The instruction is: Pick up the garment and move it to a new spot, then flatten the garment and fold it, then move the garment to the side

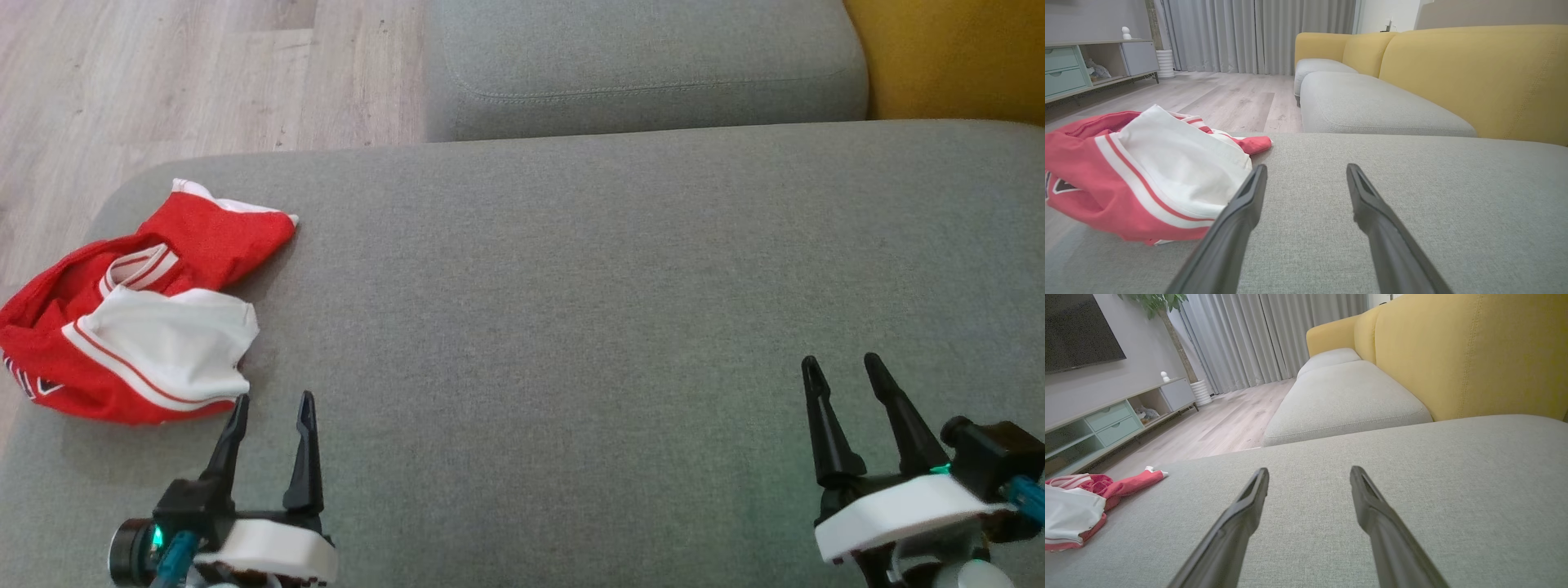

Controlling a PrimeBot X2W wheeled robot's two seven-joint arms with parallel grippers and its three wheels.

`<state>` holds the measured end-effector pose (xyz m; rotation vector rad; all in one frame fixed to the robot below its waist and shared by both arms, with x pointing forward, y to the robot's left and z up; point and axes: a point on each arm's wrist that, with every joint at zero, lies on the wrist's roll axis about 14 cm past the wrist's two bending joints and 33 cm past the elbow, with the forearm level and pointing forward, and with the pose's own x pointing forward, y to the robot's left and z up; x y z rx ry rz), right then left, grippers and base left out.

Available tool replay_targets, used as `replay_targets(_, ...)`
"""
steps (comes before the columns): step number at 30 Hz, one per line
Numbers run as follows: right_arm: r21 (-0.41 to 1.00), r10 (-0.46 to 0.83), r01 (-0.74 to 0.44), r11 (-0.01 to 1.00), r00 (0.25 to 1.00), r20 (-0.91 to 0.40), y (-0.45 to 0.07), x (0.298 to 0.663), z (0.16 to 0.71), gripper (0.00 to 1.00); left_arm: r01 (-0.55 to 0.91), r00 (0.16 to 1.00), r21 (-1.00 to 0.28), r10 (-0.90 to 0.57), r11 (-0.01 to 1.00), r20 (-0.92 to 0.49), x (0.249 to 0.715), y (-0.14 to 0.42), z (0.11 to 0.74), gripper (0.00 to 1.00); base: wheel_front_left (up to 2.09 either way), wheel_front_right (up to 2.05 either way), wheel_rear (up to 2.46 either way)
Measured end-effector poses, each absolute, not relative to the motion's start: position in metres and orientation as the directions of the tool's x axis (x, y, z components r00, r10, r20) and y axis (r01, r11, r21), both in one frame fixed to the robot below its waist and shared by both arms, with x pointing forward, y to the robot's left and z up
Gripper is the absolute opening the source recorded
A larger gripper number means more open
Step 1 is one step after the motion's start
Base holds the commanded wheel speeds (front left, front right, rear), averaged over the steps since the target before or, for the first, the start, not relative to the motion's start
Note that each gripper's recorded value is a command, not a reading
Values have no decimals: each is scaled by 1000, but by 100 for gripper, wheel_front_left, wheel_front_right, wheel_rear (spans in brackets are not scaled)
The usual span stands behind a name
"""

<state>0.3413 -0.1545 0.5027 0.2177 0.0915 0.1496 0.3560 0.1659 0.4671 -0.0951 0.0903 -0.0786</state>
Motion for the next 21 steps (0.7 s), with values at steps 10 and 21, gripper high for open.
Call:
replay_targets(10,127,161,-152,980,985,-61,-153,342,509,100,74,992,-40,-77,996,-102,355,167,464,100,0,0,0)
replay_targets(21,169,150,-139,976,987,-58,-153,343,509,100,62,990,-56,-69,996,-122,354,169,460,100,0,0,0)
